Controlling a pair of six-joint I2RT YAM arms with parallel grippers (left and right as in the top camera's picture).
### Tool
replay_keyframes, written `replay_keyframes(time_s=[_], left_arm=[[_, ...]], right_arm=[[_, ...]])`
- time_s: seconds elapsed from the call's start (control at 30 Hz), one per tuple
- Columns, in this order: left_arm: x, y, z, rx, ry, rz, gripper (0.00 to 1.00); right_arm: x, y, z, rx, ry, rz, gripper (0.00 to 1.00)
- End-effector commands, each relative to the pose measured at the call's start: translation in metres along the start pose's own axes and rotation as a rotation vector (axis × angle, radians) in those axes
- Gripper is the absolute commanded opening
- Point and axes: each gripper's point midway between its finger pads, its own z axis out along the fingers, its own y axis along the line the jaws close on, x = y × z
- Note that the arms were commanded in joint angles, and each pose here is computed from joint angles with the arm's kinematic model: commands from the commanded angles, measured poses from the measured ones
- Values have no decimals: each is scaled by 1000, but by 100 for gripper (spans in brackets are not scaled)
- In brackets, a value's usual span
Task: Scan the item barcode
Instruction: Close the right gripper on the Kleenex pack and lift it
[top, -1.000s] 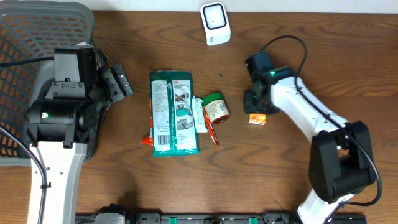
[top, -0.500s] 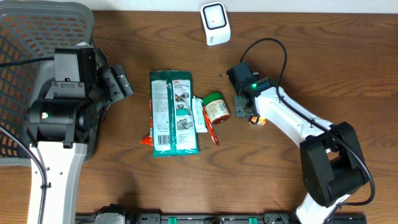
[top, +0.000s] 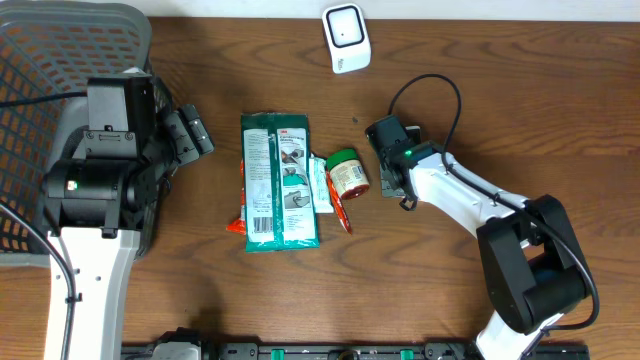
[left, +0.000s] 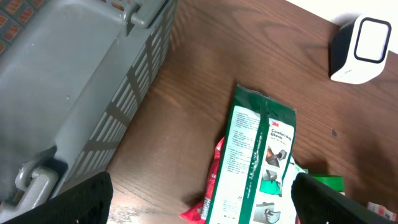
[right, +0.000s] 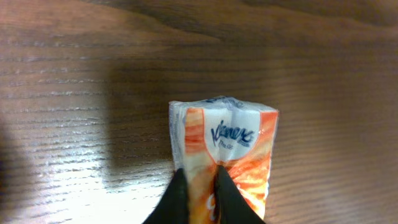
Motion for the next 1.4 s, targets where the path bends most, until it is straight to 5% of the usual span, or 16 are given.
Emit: replay_keyframes(time_s=[0.0,0.2,0.57,1.1,1.37], left_arm=[[-2,2,-1,-9,-6,10,91],[-2,2,-1,-9,-6,10,91],[-2,2,-1,-9,-6,10,92],[-2,2,-1,-9,-6,10,91],[-2,2,-1,-9,-6,10,91]], right_arm=[[-2,-1,-8,3,-14,3,1],[-20,14,-49,-190,-41,24,1],[-24,31,-110,-848,44,37,1],[-15,20,-47,-1009,134,155,2],[-9,3,-28,-916,166,192,31]])
